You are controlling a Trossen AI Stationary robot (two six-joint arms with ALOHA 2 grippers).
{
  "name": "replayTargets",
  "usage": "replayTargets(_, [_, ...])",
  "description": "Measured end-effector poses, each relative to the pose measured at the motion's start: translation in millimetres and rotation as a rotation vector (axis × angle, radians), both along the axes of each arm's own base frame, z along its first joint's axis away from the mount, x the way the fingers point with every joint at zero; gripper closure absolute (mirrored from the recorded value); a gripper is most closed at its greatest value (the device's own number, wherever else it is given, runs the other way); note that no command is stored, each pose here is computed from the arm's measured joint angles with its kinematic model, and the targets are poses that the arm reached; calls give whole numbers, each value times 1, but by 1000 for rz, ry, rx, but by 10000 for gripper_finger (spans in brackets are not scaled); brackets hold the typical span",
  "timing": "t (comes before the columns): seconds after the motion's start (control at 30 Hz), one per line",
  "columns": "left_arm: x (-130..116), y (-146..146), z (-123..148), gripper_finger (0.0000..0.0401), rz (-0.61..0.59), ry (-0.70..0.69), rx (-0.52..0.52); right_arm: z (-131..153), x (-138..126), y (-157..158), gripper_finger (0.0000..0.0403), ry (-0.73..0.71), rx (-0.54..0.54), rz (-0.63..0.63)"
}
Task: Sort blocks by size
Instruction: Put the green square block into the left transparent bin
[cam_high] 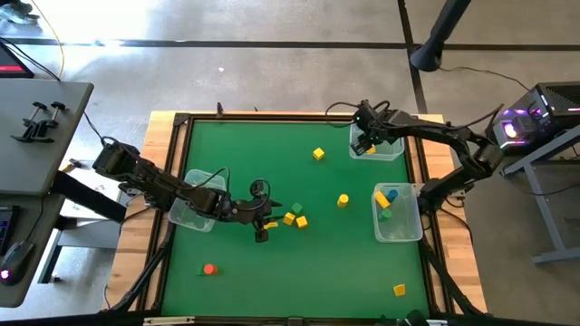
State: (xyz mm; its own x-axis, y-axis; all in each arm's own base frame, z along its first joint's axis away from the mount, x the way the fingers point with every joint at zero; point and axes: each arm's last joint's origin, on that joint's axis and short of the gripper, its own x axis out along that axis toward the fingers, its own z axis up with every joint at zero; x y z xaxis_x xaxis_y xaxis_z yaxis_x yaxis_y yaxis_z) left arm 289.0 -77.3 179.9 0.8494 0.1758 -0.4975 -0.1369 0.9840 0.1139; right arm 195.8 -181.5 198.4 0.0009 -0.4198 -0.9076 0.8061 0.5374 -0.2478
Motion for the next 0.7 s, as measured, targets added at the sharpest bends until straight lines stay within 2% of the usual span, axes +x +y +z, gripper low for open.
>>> replayTargets(0.17, [0, 0, 0, 243, 2, 0, -4, 1, 20, 24, 222, 70, -98, 85])
replayTargets(0.4, [-1, 0, -2, 243, 9, 17, -9, 19, 35, 81, 221, 83, -215, 205])
replayTargets(0.53, [-1, 0, -2, 243, 11, 17, -8, 39, 28, 118, 221, 1, -268, 217])
replayTargets(0.7, [-1, 0, -1, 243, 15, 15, -6, 61, 17, 163, 221, -191, -269, 265])
